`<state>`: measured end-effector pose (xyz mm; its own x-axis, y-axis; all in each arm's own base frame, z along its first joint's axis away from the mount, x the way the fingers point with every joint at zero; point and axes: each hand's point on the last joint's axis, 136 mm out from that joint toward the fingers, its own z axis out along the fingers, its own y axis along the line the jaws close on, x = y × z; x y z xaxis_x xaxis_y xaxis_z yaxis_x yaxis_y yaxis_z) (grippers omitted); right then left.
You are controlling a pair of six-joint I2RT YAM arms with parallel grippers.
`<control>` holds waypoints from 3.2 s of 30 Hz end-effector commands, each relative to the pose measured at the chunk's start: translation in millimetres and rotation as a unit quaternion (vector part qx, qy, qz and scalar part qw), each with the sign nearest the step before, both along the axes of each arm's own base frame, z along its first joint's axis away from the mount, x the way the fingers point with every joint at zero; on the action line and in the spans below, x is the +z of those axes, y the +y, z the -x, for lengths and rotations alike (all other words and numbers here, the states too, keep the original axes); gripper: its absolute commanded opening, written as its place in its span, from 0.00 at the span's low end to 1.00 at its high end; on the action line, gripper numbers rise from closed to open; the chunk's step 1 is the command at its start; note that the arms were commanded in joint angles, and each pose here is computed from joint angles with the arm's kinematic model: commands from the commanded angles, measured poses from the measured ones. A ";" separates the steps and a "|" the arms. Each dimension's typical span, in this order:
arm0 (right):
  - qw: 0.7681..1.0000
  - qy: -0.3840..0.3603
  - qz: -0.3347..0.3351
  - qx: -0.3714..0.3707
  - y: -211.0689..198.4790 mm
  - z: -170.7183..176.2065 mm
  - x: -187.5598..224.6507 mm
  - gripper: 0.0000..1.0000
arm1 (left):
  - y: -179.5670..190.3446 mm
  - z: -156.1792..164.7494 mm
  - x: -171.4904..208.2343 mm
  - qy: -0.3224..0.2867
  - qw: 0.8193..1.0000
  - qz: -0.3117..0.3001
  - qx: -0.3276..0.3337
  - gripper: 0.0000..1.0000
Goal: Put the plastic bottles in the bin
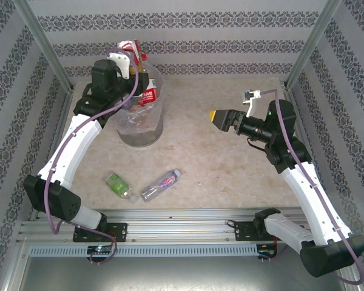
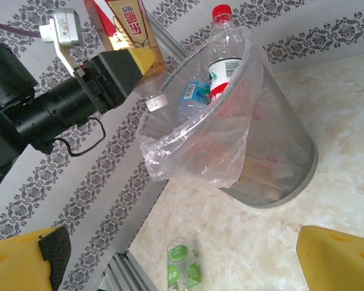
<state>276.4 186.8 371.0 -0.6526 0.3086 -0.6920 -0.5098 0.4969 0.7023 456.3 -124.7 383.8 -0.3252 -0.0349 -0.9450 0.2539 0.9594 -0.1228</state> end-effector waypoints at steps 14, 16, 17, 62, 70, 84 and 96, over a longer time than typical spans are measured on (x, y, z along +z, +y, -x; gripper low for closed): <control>1.000 0.004 0.014 -0.006 -1.9 -6.6 -13.9 0.96 | 70.6 0.9 -21.1 0.027 0.984 -0.124 0.124 0.60; 1.000 0.005 0.014 -0.006 -1.7 -7.0 -15.4 0.96 | 76.0 0.9 -24.2 0.032 0.982 -0.130 0.133 0.61; 1.000 0.006 0.015 -0.006 -1.7 -7.4 -15.9 0.96 | 78.3 0.9 -25.9 0.035 0.981 -0.131 0.136 0.61; 0.999 0.012 0.026 -0.014 -4.4 -9.0 -26.4 0.96 | 71.2 -0.8 -29.2 0.046 0.988 -0.080 0.120 1.00; 0.999 0.011 0.031 -0.020 -7.5 -5.7 -28.0 0.96 | 68.8 -28.4 -46.2 0.074 0.988 -0.080 0.111 0.83; 0.999 0.017 0.029 -0.020 -6.9 -10.1 -31.2 0.96 | 54.7 -20.0 -93.3 0.120 0.988 -0.050 0.079 0.57; 0.999 0.024 0.035 -0.026 -7.7 -13.7 -40.3 0.96 | 54.4 -20.2 -106.9 0.110 0.989 -0.070 0.069 0.59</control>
